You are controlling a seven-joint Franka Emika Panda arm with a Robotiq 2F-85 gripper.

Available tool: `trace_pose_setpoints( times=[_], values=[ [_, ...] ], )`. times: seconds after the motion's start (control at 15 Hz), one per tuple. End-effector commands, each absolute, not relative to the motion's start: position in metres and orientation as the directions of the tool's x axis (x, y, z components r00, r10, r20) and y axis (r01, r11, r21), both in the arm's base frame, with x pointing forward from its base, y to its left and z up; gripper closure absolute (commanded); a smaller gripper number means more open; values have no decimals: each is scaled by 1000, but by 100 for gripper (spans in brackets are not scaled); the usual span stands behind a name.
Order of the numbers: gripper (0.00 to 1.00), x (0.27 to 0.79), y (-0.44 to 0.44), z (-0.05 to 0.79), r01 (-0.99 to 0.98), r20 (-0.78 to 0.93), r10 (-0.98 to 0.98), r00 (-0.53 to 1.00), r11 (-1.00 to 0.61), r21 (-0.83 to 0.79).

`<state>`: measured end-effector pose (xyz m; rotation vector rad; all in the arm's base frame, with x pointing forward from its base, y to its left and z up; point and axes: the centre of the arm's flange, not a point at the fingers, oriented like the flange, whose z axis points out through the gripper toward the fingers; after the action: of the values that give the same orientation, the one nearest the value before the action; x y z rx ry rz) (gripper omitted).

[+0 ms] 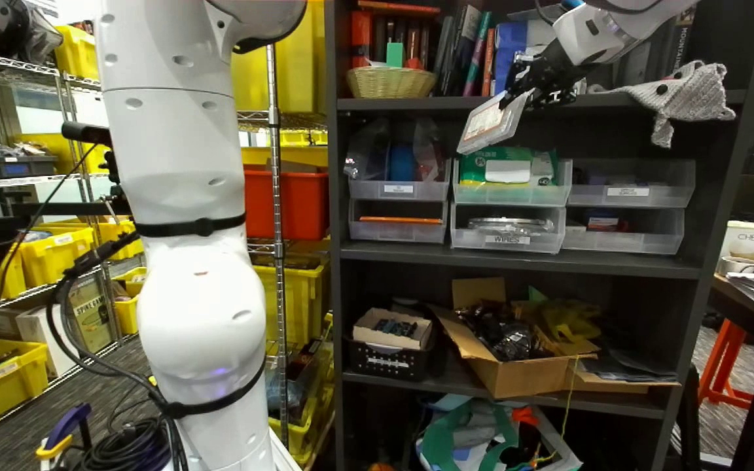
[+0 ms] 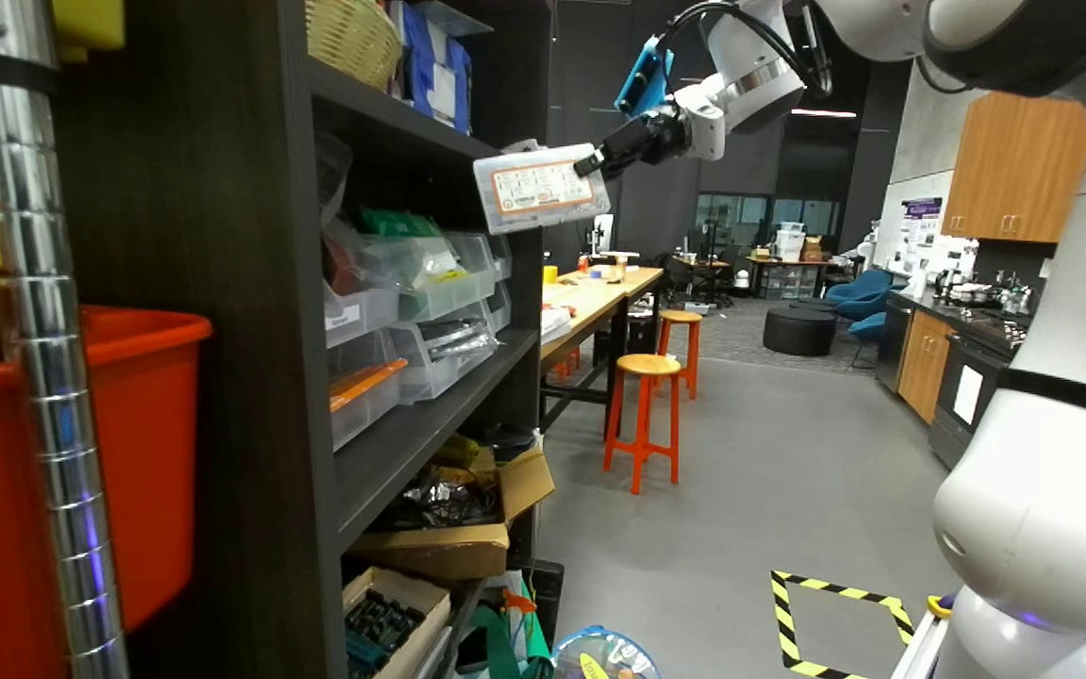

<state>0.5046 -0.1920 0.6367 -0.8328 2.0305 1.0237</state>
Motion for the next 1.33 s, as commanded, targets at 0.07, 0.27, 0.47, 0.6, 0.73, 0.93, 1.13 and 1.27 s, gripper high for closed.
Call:
trace_pose_setpoints(
  times=[0.07, 0.27, 0.47, 0.6, 0.73, 0.93, 1.13, 1.27],
  values=[
    [93, 527, -191, 640, -774, -788, -205, -580, 439, 456],
    [93, 534, -185, 636, -778, -780, -220, -586, 423, 465],
    [93, 540, -180, 636, -789, -780, -237, -579, 404, 463],
    [93, 543, -176, 636, -796, -780, -250, -573, 395, 458],
    [93, 546, -175, 635, -802, -782, -256, -569, 384, 458],
    [93, 552, -175, 633, -804, -779, -264, -569, 376, 461],
    [93, 560, -172, 632, -806, -775, -278, -568, 379, 455],
    [93, 566, -169, 633, -810, -774, -290, -563, 381, 447]
  ],
)
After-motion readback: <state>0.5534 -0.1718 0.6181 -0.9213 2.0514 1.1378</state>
